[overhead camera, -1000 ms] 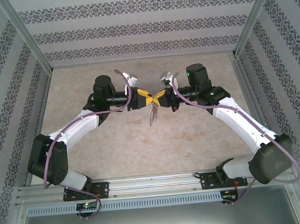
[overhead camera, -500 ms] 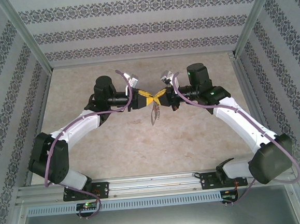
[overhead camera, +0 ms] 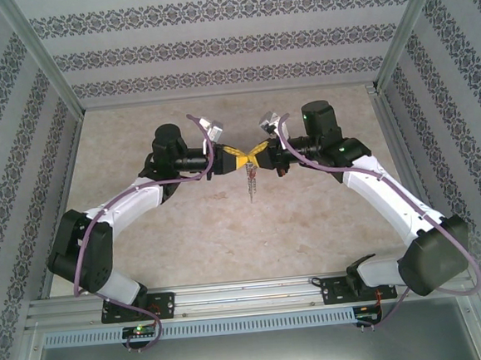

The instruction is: Put the keys on the keyring

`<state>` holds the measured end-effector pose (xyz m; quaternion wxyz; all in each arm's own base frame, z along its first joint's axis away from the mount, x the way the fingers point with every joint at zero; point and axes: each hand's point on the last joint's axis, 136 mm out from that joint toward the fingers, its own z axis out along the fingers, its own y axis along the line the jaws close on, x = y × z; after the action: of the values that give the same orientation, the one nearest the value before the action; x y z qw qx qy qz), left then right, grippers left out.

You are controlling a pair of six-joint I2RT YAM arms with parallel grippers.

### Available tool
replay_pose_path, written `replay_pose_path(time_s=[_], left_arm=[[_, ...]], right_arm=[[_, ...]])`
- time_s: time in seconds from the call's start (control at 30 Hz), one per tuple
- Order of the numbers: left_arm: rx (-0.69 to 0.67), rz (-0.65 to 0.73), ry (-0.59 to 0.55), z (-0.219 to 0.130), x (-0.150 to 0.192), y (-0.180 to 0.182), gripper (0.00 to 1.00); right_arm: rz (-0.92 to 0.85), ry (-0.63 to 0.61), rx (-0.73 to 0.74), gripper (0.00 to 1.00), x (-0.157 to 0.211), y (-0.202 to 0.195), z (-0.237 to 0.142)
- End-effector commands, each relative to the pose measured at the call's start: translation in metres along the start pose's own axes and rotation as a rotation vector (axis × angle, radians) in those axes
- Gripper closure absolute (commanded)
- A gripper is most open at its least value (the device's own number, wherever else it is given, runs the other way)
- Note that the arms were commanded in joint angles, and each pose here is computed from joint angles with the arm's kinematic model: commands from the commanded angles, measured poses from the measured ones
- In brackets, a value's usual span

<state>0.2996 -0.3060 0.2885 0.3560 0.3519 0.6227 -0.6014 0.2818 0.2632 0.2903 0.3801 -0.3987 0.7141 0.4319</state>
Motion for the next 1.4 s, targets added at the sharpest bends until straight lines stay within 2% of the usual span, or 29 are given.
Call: replay_pose_path(time_s=[0.0, 0.03, 0.17, 0.23, 0.37, 0.57, 0.77, 0.9, 1.07, 1.37], left_arm=[[0.029, 0.054, -0.035, 0.007, -0.002, -0.008, 1.0], [0.018, 0.061, -0.05, 0.007, -0.003, -0.007, 1.0], [-0.034, 0.087, -0.099, 0.003, -0.005, -0.001, 1.0], [-0.054, 0.091, -0.113, 0.001, -0.006, 0.001, 1.0], [-0.076, 0.106, -0.128, -0.002, -0.005, 0.001, 1.0], [-0.115, 0.116, -0.162, -0.007, -0.006, 0.002, 1.0], [-0.123, 0.135, -0.199, -0.012, -0.012, -0.006, 1.0], [-0.121, 0.143, -0.2, -0.014, -0.014, -0.013, 1.0], [-0.114, 0.15, -0.212, -0.015, -0.016, -0.018, 1.0], [-0.104, 0.146, -0.199, -0.01, -0.017, -0.022, 1.0]], right_arm=[[-0.031, -0.037, 0.003, 1.0, -0.013, 0.0, -0.001], [-0.028, -0.042, 0.009, 1.0, -0.014, 0.0, -0.002], [-0.015, -0.095, 0.104, 0.68, -0.019, -0.007, -0.013], [-0.008, -0.14, 0.155, 0.6, -0.023, -0.01, -0.023], [0.015, -0.233, 0.27, 0.56, -0.025, -0.016, -0.044], [0.098, -0.353, 0.401, 0.53, -0.002, -0.026, -0.06], [0.097, -0.347, 0.454, 0.51, 0.045, -0.024, -0.042], [0.07, -0.327, 0.473, 0.51, 0.063, -0.019, -0.029], [0.044, -0.315, 0.466, 0.5, 0.065, -0.016, -0.016], [-0.009, -0.314, 0.429, 0.45, 0.044, -0.006, 0.004]])
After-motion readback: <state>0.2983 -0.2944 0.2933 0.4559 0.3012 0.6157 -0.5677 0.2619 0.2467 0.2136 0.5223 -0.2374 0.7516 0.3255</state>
